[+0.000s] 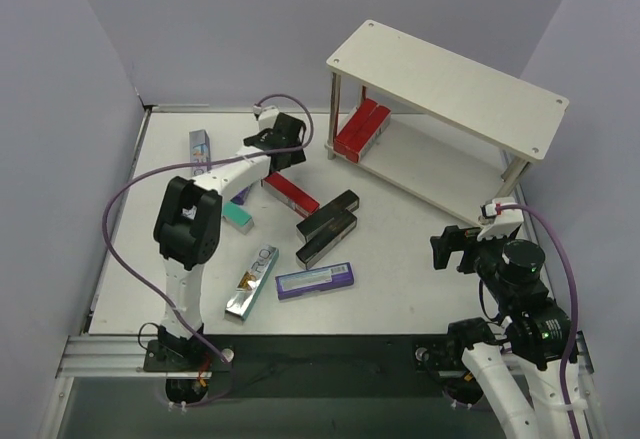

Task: Place and organize the toothpastes onto the shelf
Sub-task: Adjust the toothpaste at the center of the board.

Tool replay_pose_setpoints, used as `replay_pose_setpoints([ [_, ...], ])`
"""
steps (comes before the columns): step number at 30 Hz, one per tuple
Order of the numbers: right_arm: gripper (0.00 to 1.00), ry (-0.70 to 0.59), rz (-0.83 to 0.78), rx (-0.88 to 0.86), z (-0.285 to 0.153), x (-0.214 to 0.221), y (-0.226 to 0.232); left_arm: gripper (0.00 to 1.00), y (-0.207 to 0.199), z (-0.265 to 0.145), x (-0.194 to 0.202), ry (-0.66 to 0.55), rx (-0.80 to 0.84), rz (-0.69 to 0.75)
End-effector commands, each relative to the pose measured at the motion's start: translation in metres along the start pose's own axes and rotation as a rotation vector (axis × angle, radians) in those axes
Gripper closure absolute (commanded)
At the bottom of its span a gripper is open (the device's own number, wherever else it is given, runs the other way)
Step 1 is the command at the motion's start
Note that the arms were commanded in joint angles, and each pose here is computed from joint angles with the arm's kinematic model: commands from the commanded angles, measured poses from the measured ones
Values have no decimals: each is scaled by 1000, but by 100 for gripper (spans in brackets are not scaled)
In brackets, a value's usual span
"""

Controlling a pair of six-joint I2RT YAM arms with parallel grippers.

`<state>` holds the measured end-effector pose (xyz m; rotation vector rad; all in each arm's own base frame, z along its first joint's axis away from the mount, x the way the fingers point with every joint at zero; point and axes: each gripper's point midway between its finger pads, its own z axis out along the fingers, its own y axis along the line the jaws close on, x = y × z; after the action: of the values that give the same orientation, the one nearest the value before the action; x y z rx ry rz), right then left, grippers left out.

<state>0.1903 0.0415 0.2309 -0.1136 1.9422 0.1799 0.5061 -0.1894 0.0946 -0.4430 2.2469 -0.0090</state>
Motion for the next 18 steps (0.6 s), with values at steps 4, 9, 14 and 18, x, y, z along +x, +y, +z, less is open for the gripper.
replay_pose_setpoints([
  [4,0,-22,-32,11,-1,-5,-3,3,6,-78,45,5,-118,53],
  [9,0,-18,-45,6,-1,-3,-3,3,3,-87,78,49,-131,69],
  [14,0,-19,-45,-3,-3,0,-1,3,-9,-83,106,103,-115,80],
  [18,0,-18,-47,-3,-4,2,-2,3,-19,-76,117,120,-99,102],
])
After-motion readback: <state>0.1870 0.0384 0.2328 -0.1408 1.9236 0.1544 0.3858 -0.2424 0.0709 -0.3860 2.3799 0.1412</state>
